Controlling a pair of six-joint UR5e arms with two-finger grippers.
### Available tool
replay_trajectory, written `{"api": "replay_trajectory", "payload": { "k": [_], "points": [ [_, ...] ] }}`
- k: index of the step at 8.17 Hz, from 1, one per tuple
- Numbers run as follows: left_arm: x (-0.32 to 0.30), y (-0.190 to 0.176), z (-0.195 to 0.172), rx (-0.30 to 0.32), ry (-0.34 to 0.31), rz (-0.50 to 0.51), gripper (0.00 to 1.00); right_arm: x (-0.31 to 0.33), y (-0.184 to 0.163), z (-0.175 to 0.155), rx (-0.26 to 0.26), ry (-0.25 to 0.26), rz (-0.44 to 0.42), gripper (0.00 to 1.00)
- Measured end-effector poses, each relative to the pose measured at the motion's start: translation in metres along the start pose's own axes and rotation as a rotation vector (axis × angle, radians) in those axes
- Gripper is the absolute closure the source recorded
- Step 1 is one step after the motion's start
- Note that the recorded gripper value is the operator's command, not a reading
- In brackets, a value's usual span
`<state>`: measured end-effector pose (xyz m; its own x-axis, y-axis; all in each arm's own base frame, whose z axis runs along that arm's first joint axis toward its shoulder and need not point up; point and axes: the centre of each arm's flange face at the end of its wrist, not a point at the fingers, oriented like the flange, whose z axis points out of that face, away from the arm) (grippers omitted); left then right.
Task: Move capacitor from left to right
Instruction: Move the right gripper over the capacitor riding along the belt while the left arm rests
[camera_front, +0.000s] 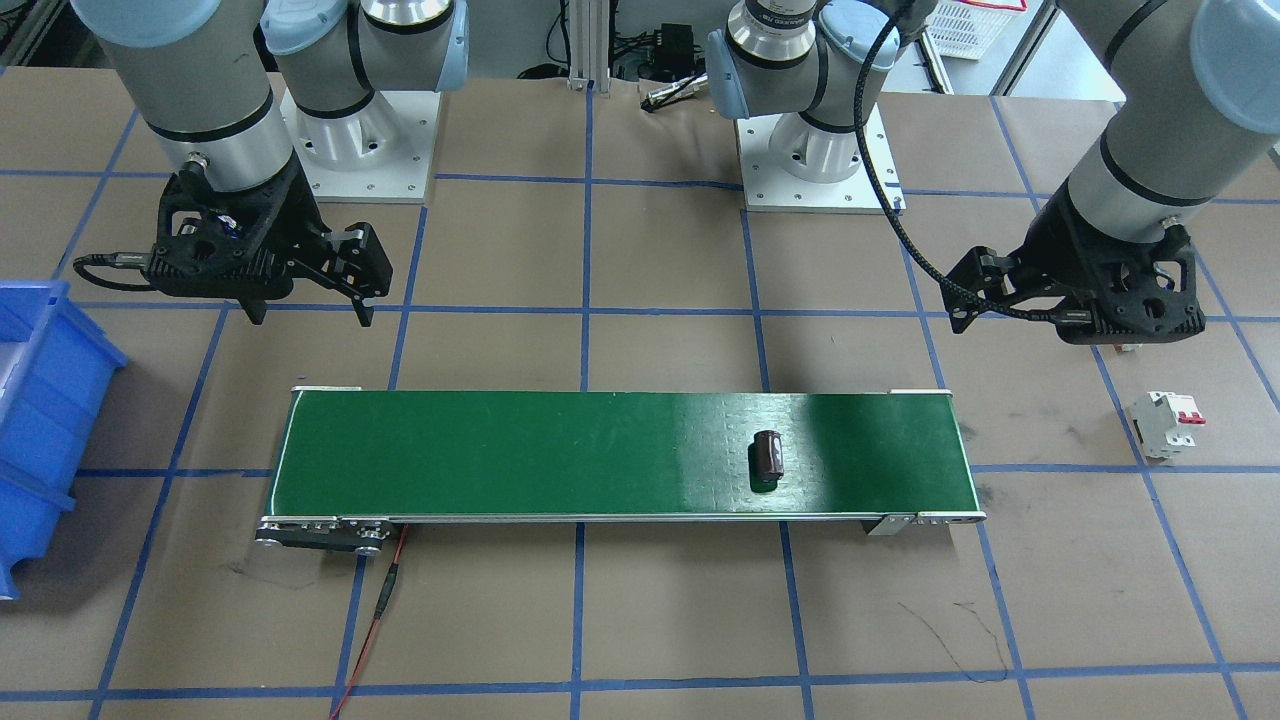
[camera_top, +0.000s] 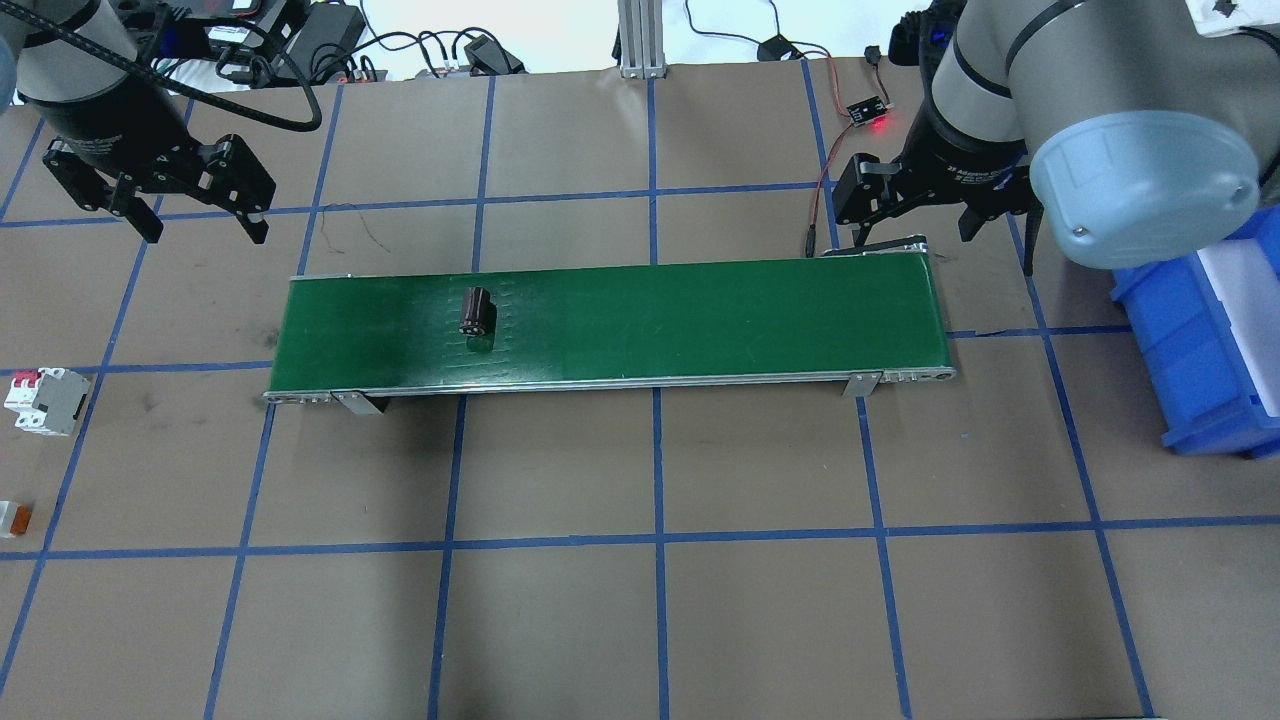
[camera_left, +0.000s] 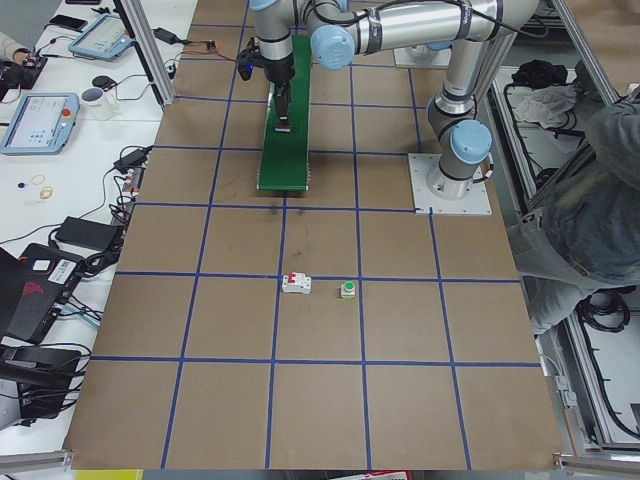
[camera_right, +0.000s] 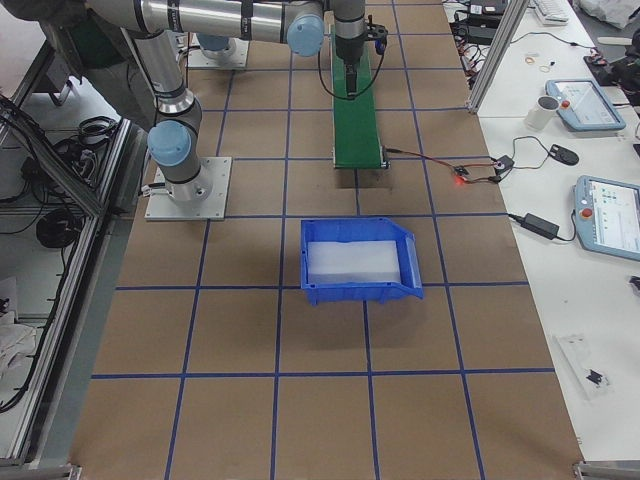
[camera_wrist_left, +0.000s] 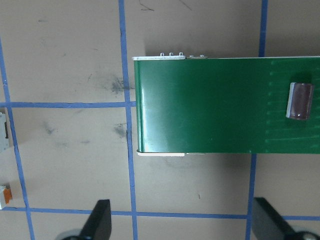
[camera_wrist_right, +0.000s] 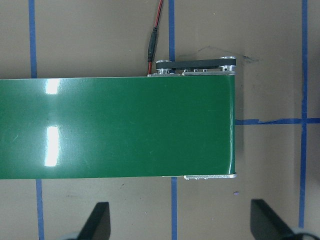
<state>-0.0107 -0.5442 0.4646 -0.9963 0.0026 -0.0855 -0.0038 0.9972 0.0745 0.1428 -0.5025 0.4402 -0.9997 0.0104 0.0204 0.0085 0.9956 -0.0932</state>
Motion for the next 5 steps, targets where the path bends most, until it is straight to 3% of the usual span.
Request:
{"api": "replay_trajectory", "payload": {
  "k": [3, 5],
  "points": [
    [0.001, 0.000, 0.002, -0.008, -0.009, -0.022, 0.00, -0.001, -0.004, 0.016, -0.014, -0.004, -0.001, 0.00],
    [0.006, 0.000, -0.001, 0.010, 0.029, -0.044, 0.00, -0.001, -0.005, 0.021, -0.018, -0.007, -0.002, 0.00]
  ]
}}
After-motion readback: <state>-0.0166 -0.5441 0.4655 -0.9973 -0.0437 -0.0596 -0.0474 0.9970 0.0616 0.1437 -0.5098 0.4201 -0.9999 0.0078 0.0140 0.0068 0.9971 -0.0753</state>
